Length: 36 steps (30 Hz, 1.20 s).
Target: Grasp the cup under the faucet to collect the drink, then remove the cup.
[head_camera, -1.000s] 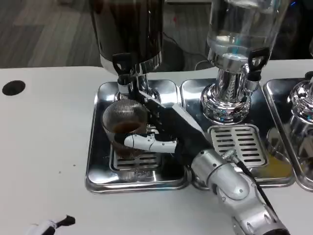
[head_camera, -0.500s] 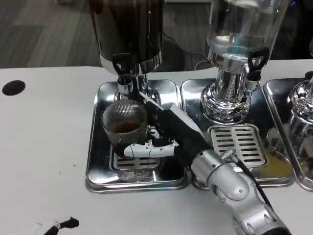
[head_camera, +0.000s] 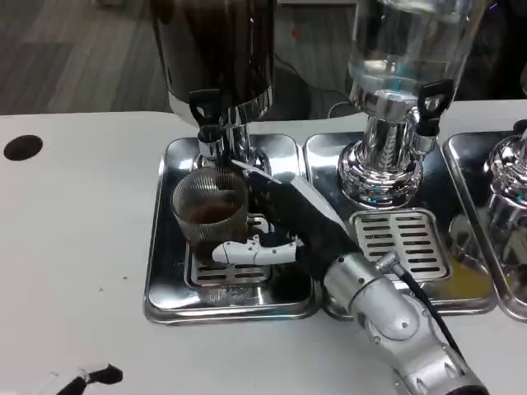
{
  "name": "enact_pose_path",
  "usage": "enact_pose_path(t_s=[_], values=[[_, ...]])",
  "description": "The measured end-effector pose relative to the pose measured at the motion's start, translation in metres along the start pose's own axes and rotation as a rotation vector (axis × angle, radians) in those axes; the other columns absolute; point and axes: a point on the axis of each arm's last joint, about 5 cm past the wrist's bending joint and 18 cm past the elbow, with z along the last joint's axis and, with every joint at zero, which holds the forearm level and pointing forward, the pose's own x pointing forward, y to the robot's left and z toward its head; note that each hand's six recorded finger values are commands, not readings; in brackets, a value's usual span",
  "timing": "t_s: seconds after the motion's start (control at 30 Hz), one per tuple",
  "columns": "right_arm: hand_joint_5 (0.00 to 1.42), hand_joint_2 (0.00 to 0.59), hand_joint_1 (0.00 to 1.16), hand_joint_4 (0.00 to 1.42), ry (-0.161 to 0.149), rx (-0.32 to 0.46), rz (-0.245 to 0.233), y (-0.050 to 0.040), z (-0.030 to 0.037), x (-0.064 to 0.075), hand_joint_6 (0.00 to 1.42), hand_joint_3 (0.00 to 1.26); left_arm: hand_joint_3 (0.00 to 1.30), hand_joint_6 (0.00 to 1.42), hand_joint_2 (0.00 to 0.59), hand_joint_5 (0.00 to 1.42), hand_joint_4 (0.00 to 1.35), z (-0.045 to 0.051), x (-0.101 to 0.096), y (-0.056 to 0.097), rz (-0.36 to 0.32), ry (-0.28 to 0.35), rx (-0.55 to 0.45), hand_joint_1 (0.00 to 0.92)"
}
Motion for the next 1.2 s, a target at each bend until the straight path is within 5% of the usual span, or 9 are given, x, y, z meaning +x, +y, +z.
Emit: enact_pose_path(t_s=[0.37,0.7,1.2], values=[[0.19,0.074,0.86,0.2,0.001,-0.001,-0.013,0.0054,-0.0011,-0.002,0.14,0.18,0.41,0.59,0.08,0.4,0.32,-0.0012,-0.004,0.002,0.009,0.002,0.007,0.006],[0.35,0.074,0.86,0.37,-0.002,0.023,-0.019,0.0133,-0.0001,0.0,0.27,0.29,0.41,0.59,0.081,0.4,0.32,-0.0038,-0.009,0.004,0.007,0.021,-0.002,0.006],[0.41,0.074,0.86,0.44,-0.001,0.029,-0.048,0.0171,-0.0007,0.0,0.33,0.37,0.43,0.6,0.083,0.4,0.33,-0.0059,-0.011,0.003,0.003,0.026,-0.005,0.0]])
